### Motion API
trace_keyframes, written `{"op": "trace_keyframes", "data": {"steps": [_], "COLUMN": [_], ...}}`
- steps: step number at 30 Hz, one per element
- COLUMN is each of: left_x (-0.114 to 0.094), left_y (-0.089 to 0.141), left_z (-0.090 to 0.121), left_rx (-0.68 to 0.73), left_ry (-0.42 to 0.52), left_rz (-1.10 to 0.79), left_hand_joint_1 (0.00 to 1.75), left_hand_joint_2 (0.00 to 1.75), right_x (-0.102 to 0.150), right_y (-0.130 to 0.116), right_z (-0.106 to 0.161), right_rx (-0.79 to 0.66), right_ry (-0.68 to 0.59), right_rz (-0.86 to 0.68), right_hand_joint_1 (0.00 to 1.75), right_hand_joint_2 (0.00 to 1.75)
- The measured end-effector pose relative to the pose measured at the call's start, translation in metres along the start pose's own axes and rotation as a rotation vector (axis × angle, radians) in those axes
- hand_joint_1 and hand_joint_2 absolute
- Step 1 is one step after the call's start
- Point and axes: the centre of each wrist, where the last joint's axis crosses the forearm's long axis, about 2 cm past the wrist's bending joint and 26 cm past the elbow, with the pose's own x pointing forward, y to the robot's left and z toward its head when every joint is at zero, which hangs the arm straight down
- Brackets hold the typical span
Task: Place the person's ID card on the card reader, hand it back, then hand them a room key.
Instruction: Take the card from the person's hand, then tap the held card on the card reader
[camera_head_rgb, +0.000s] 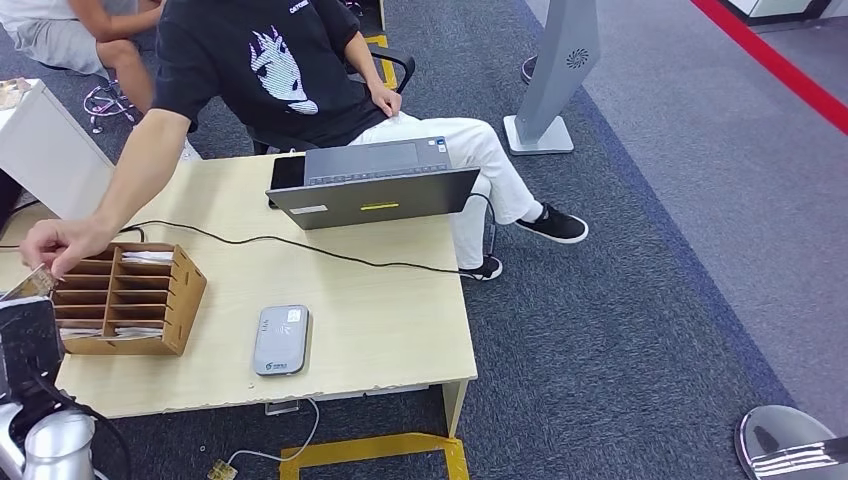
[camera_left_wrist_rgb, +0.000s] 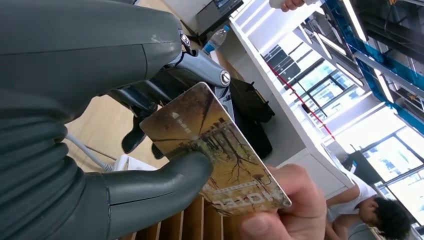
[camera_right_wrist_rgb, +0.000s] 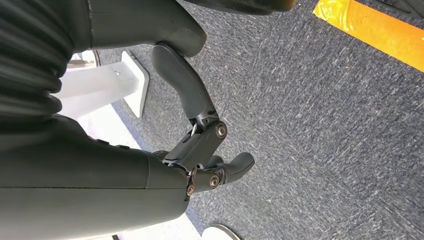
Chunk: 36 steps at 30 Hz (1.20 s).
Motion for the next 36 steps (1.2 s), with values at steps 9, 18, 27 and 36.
{"op": "trace_keyframes", "data": {"steps": [9,18,27,36], "left_x": [0.002,0.031,0.078,0.105], "left_y": [-0.003,-0.015,-0.028,-0.050], "left_z": [0.002,0.009,0.024,0.053], "left_rx": [-0.008,-0.058,-0.120,-0.262], "left_ry": [-0.013,-0.153,-0.351,-0.385], "left_rz": [0.016,0.065,0.112,0.130], "left_hand_joint_1": [1.75,1.75,1.75,1.75], "left_hand_joint_2": [1.75,1.75,1.75,1.75], "right_x": [0.000,0.000,0.000,0.000], "right_y": [0.000,0.000,0.000,0.000], "right_z": [0.000,0.000,0.000,0.000], "right_rx": [-0.001,-0.010,-0.009,-0.005], "right_ry": [0.003,0.006,0.011,0.017], "right_rz": [-0.007,-0.014,-0.021,-0.032], "right_hand_joint_1": [0.00,0.00,0.00,0.00], "right_hand_joint_2": [1.75,1.75,1.75,1.75]}}
